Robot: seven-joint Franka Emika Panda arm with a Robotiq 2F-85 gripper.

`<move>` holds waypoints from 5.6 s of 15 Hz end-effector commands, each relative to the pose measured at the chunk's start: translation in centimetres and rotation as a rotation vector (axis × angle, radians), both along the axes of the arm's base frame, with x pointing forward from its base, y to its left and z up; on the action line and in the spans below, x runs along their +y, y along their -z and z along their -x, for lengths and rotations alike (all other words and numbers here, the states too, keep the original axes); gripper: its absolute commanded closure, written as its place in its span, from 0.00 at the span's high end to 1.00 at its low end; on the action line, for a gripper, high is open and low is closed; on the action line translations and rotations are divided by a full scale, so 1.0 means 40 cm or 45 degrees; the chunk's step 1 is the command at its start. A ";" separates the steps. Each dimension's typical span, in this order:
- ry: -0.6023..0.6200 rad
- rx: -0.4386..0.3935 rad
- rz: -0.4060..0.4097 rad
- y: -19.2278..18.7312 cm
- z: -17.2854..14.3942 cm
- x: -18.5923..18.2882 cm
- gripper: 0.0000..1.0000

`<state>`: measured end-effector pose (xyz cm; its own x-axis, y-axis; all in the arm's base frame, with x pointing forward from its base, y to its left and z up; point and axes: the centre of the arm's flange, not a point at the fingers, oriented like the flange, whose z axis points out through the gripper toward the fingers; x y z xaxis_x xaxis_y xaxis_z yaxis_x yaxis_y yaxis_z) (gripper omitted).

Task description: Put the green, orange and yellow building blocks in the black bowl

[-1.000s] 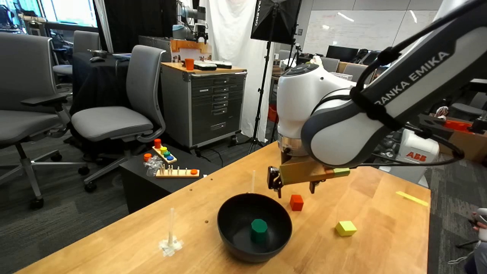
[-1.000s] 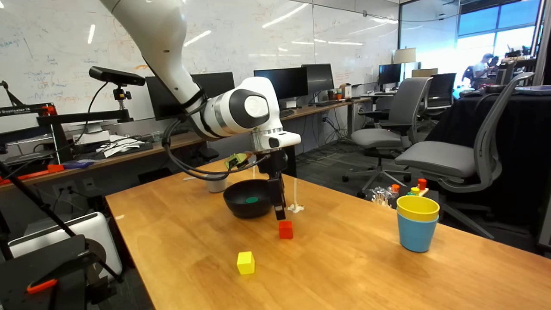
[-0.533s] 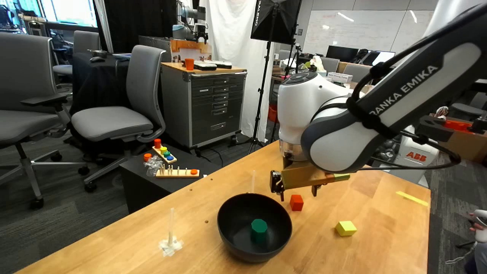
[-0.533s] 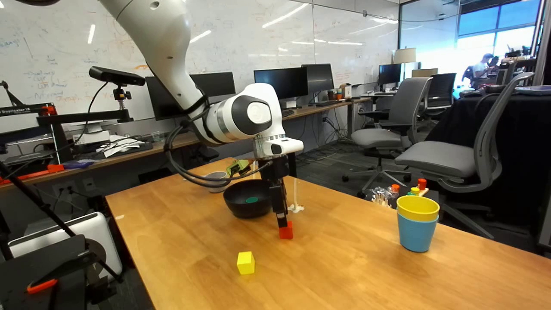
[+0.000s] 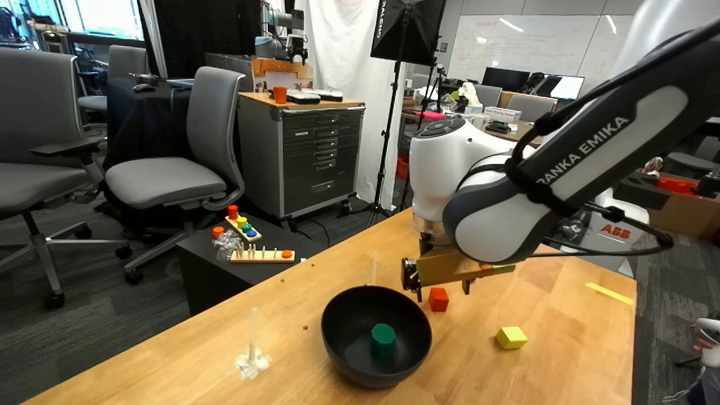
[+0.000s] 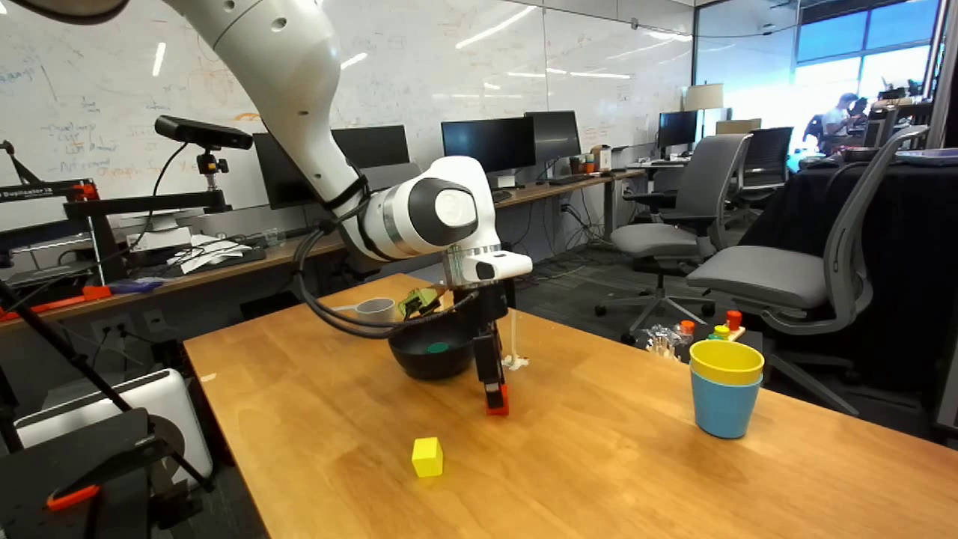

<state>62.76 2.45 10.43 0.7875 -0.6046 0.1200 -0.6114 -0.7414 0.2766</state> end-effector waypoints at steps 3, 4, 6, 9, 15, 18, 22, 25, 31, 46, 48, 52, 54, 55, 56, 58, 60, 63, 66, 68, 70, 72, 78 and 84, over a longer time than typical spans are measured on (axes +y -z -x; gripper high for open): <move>-0.001 0.019 0.019 0.031 -0.015 -0.011 0.85; 0.000 0.021 0.021 0.035 -0.015 -0.012 0.73; -0.001 0.014 0.021 0.032 -0.021 -0.011 0.56; -0.005 0.001 0.027 0.027 -0.025 -0.006 0.34; -0.017 -0.013 0.025 0.002 -0.023 0.008 0.08; -0.019 -0.051 0.049 -0.031 -0.023 0.016 0.08; -0.047 -0.139 0.046 -0.140 -0.022 0.048 0.08; -0.068 -0.182 -0.019 -0.244 -0.016 0.104 0.08; -0.143 -0.215 -0.175 -0.355 0.037 0.246 0.08; -0.229 -0.052 -0.320 -0.190 0.113 0.420 0.08; -0.237 -0.049 -0.311 -0.166 0.117 0.421 0.08; -0.256 -0.046 -0.311 -0.125 0.123 0.429 0.08; -0.262 -0.053 -0.314 -0.115 0.116 0.434 0.08; -0.264 -0.058 -0.317 -0.113 0.111 0.435 0.08; -0.266 -0.063 -0.317 -0.111 0.106 0.436 0.08; -0.269 -0.071 -0.314 -0.105 0.097 0.434 0.08; -0.269 -0.078 -0.308 -0.100 0.089 0.429 0.08; -0.266 -0.083 -0.299 -0.092 0.080 0.421 0.10; -0.262 -0.085 -0.291 -0.085 0.074 0.415 0.13; -0.261 -0.086 -0.285 -0.081 0.071 0.413 0.30; -0.262 -0.085 -0.280 -0.077 0.070 0.410 0.58; -0.263 -0.086 -0.277 -0.078 0.070 0.409 0.71; -0.257 -0.149 -0.268 -0.149 0.044 0.402 1.00; -0.245 -0.269 -0.202 -0.301 0.016 0.311 1.00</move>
